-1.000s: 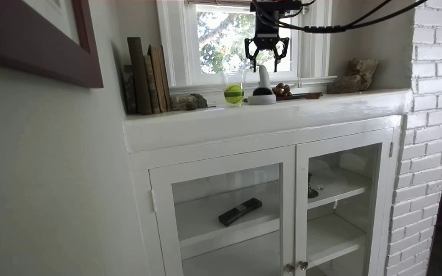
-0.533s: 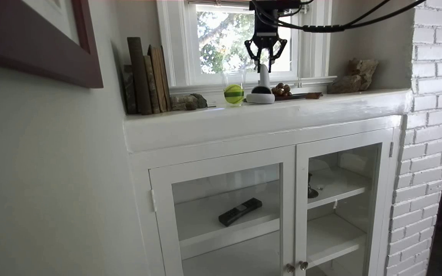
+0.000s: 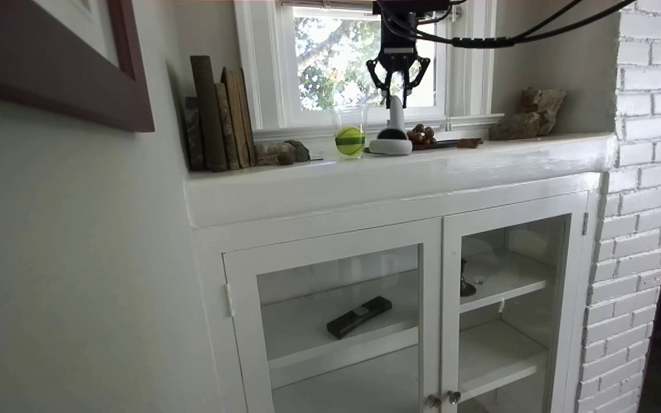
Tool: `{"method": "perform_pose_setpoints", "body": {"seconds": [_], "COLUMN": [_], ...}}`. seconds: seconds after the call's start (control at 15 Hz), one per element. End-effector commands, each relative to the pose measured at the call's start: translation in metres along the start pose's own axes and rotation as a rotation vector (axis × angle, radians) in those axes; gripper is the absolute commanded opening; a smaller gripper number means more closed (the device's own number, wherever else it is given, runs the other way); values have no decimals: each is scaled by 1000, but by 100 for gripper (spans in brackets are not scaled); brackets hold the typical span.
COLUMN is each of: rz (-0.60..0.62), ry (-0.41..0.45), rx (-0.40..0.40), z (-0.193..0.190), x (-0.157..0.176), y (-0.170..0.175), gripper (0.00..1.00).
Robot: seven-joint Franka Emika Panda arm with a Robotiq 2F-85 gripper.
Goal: Move the white object to the right
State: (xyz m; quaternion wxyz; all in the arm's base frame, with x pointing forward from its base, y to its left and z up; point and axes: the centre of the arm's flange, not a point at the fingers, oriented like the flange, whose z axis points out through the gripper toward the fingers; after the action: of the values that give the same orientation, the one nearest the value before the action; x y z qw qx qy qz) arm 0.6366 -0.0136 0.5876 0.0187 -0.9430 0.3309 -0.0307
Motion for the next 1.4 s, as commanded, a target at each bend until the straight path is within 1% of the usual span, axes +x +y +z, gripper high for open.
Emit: {"method": "perform_pose_setpoints", "body": {"seconds": [0.0,0.13,0.27,0.47,0.53,0.73,1.0,1.2,1.33], "rz": [30,37,33,42,47,94,179,246,289], "ry": [5,7,-9,-23,-33,-42,-25,-13,0], "rx": [-26,-32,-40,-73,-72,-100,-139,-144,-143], "z": [-14,-20,-30,-48,-56,-76,-107,-123,-125], "x": [5,6,6,4,4,6,16,27,35], "y": [1,6,12,27,36,70,128,171,197], "gripper": [8,8,8,8,8,8,8,8,8]}}
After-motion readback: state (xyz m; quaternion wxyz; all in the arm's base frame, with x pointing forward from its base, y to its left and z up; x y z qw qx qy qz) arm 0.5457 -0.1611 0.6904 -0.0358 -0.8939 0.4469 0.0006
